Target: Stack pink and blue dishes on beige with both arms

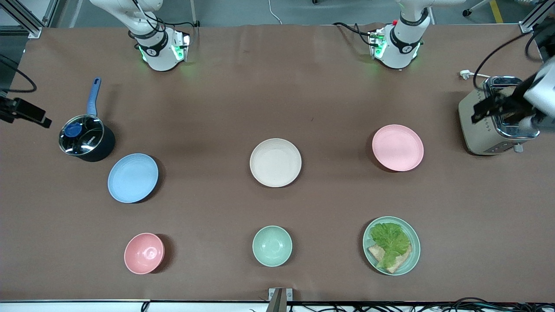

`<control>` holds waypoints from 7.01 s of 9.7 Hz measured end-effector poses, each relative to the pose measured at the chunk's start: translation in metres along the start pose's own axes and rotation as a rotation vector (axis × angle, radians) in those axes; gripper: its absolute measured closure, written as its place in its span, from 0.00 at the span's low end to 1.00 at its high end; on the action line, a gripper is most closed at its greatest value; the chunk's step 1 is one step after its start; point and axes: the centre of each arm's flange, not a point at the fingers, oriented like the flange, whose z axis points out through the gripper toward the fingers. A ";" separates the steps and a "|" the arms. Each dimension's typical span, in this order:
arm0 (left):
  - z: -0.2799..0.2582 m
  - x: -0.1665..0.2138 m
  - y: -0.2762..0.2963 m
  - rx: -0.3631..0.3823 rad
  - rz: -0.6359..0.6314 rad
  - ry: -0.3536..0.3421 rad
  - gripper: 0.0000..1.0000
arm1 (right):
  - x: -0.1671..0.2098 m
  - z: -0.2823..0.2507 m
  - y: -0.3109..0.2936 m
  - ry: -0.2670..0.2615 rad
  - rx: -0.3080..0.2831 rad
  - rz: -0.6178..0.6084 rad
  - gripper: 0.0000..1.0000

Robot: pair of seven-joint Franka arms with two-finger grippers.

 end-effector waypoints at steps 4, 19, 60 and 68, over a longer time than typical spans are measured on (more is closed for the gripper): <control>0.175 -0.007 -0.010 -0.102 0.057 -0.020 0.00 | 0.054 0.148 0.091 -0.035 0.106 0.025 0.00; 0.344 -0.053 -0.082 -0.349 0.051 -0.040 0.95 | 0.023 0.444 0.156 0.011 0.503 0.000 0.44; -0.176 -0.073 0.047 0.077 -0.029 0.142 0.00 | -0.134 0.393 -0.377 -0.059 0.460 0.299 0.58; -0.167 -0.040 0.028 0.044 -0.069 0.085 0.00 | -0.032 0.128 -0.182 0.149 0.020 0.143 0.00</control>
